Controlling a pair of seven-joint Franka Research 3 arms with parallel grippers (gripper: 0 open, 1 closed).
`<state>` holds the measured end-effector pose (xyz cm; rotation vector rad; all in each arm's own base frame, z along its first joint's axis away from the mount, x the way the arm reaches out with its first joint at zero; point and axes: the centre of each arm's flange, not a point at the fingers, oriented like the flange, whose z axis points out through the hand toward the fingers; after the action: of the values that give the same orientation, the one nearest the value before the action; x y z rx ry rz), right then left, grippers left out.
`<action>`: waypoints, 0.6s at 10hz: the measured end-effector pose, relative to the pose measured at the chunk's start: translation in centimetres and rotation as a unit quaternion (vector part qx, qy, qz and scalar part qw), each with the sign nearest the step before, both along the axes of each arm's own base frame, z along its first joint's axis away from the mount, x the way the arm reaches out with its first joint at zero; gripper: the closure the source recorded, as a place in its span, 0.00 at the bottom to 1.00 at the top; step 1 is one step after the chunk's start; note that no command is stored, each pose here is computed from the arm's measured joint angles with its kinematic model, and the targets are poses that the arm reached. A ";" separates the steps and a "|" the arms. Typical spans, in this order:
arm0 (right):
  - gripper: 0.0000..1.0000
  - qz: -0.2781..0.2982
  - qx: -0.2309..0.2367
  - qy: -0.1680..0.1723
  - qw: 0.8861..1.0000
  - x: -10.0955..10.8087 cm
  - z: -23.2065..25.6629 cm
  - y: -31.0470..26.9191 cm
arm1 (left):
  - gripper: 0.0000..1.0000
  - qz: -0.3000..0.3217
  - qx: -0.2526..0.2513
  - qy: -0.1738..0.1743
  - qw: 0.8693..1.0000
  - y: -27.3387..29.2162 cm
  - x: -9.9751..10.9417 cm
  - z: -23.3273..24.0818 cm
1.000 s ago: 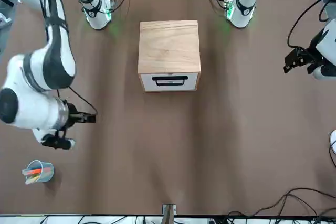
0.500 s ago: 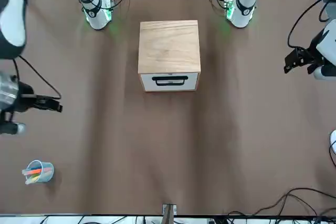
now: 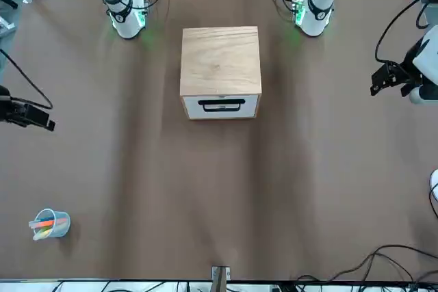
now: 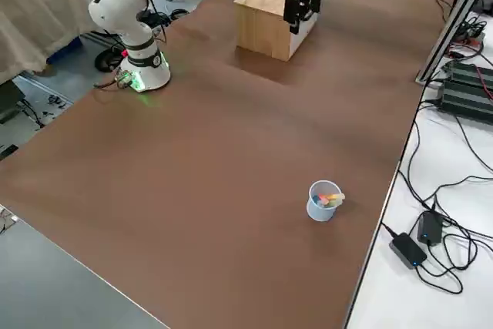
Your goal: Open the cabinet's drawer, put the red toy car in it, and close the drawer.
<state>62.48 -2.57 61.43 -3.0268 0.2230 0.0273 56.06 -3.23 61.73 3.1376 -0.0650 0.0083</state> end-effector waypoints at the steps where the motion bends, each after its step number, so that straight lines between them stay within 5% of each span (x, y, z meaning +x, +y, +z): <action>1: 0.00 0.000 -0.001 -0.008 1.000 -1.0 0.5 -0.4 | 0.03 0.000 0.000 0.000 1.000 0.0 0.0 0.0; 6: 0.00 0.049 -0.033 -0.010 0.998 -4.1 1.2 2.0 | 0.03 0.001 -0.009 -0.002 1.000 -0.1 0.0 0.2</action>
<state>58.34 -0.60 62.62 -3.1005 0.0734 -0.0038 56.09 -3.36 61.90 3.1194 -0.0624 0.0149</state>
